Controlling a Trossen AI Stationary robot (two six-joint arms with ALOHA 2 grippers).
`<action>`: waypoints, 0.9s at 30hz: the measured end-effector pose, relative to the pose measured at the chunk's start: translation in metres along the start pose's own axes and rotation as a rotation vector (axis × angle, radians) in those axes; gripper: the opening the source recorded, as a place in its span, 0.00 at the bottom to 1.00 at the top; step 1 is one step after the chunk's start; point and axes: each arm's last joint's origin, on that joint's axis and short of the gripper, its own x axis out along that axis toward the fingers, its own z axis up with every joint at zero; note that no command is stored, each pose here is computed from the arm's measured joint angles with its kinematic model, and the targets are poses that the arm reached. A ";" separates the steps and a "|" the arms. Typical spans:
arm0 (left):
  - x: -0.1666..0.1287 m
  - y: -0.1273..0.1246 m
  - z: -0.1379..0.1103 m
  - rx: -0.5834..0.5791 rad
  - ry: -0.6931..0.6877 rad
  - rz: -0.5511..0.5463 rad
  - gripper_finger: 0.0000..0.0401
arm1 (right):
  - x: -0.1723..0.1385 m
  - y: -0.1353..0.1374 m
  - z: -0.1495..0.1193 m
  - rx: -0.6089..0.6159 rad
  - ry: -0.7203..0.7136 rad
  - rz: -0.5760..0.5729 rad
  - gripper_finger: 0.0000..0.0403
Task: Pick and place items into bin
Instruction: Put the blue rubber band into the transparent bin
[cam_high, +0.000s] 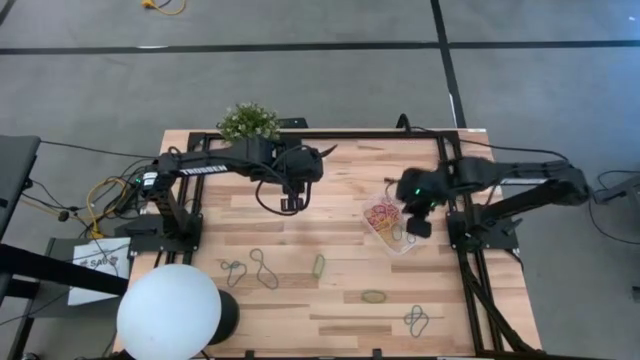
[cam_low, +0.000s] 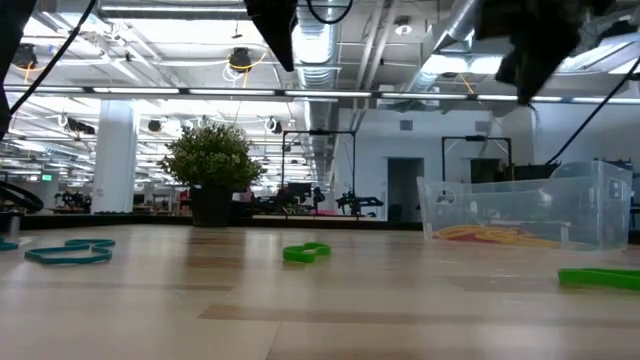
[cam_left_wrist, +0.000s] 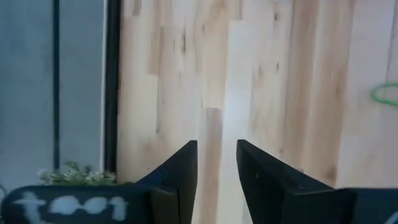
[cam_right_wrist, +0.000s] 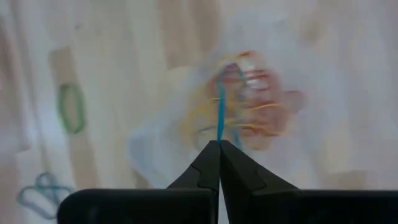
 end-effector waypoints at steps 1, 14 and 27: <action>0.001 -0.002 0.000 -0.008 0.002 -0.003 0.26 | 0.009 0.004 -0.002 -0.014 0.016 0.033 0.00; 0.017 -0.019 -0.006 -0.089 0.075 -0.014 0.26 | 0.067 0.017 -0.004 -0.078 0.280 0.016 0.01; 0.024 -0.025 -0.011 -0.188 0.167 -0.011 0.26 | 0.091 0.018 -0.001 -0.158 0.380 -0.125 0.25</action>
